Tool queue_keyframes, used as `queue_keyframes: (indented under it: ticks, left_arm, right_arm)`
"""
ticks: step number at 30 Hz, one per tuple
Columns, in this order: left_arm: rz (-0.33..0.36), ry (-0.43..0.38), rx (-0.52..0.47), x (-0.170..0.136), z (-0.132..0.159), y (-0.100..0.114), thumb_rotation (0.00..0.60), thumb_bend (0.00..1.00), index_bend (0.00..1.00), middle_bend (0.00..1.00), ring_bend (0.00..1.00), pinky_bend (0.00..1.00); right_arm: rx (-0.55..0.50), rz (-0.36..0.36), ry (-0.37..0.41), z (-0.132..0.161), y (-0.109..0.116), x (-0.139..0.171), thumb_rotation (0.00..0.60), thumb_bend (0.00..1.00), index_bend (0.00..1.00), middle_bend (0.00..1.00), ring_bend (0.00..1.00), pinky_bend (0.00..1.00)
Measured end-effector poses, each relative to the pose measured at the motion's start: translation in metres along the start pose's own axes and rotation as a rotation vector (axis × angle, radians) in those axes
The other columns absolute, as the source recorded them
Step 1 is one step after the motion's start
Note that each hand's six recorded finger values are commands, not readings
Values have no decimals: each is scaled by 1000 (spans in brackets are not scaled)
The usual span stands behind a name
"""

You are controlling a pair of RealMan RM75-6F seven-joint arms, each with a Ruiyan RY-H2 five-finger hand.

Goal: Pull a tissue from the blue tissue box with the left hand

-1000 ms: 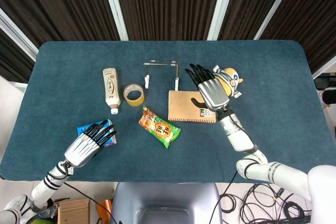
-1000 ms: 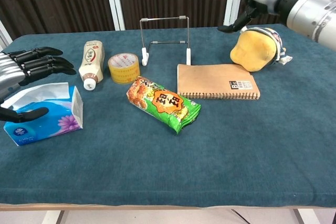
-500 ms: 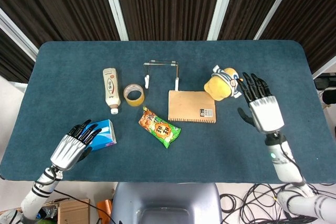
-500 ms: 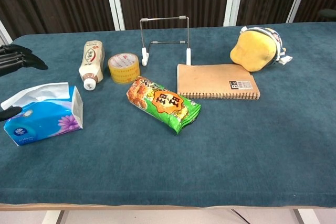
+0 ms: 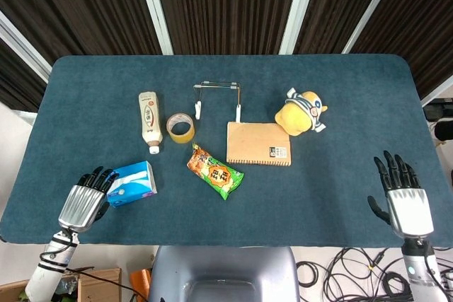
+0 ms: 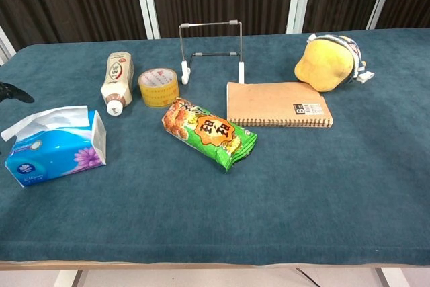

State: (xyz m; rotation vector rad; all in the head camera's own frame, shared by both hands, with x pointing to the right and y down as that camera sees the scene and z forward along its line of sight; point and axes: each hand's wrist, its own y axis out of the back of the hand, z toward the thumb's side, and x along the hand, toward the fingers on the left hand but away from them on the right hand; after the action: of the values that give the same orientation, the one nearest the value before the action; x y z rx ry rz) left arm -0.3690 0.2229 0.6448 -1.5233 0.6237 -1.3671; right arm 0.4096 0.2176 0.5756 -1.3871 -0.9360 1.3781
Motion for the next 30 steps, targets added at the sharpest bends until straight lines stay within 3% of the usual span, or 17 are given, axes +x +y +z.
queue_keyframes:
  ticks: [4,6,12,13,16,20,26,30]
  left_arm:
    - [14,93,-21,-2,3,2,600,308,210,228,202,326]
    - [14,113,-10,-2,3,2,600,306,209,296,281,377]
    - [53,160,12,-1,9,6,600,276,260,851,822,921]
    - [64,163,9,-1,10,7,600,260,277,914,886,973]
    - [107,166,-6,0,16,11,600,230,350,996,989,1000]
    - [142,168,-45,0,29,13,600,229,402,1000,1000,1000]
    - [93,175,-52,3,47,7,600,233,404,1000,1000,1000]
    - [96,194,-59,11,59,6,600,233,382,1000,1000,1000]
  right_arm:
    - [-13,4,-17,1,1,18,600,208,0,0,0,169]
    - [-21,7,-4,3,3,23,600,209,0,0,0,169]
    - [-30,37,31,5,2,32,600,208,0,0,0,172]
    - [-27,46,37,6,1,33,600,208,0,0,0,173]
    - [-13,71,56,8,-3,36,600,208,0,0,0,175]
    - [3,103,75,10,-7,39,600,208,0,0,0,176]
    - [21,144,77,9,-12,40,600,209,0,0,0,178]
    - [32,165,78,9,-14,40,600,209,0,0,0,179]
